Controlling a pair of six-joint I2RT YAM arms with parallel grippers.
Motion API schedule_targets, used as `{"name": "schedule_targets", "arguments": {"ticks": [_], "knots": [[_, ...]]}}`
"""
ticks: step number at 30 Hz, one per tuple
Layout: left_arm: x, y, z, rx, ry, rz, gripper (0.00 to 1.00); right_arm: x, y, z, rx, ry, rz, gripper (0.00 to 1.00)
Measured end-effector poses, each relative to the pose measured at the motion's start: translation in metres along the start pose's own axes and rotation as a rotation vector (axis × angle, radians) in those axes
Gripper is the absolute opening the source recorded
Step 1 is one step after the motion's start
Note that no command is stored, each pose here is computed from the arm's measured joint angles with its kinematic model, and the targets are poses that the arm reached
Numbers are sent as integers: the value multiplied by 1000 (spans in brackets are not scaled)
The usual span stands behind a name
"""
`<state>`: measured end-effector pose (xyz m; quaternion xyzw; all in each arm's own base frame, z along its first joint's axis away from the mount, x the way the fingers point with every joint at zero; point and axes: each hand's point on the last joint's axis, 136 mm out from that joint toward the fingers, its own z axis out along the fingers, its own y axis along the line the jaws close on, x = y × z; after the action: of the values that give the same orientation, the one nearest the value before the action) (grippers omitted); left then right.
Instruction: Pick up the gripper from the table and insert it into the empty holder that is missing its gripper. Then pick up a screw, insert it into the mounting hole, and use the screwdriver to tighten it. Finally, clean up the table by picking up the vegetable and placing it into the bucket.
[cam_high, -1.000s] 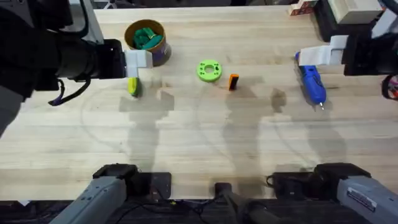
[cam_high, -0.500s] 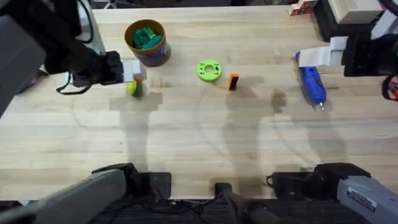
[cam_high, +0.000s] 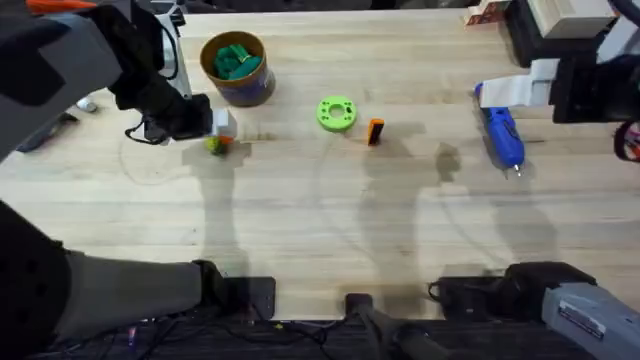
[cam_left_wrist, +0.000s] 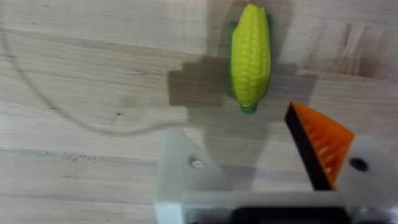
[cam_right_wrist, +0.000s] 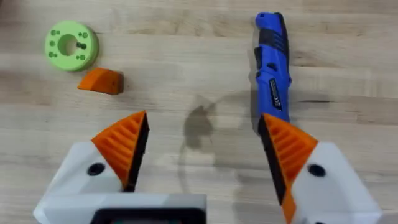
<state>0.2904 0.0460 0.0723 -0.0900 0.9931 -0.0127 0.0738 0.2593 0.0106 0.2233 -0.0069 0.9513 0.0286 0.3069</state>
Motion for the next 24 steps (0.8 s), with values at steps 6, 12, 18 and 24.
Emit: {"name": "schedule_targets", "arguments": {"ticks": [6,12,18,24], "knots": [[0,-1,0,3,0,11,51,0,0,0,0,0,3,992],[-3,0,0,2,-11,15,16,1,0,0,0,2,19,994],[-7,-3,0,19,-27,16,15,1,0,0,0,3,23,994],[-11,-7,0,38,-47,22,572,1,0,0,0,4,23,994]]}}
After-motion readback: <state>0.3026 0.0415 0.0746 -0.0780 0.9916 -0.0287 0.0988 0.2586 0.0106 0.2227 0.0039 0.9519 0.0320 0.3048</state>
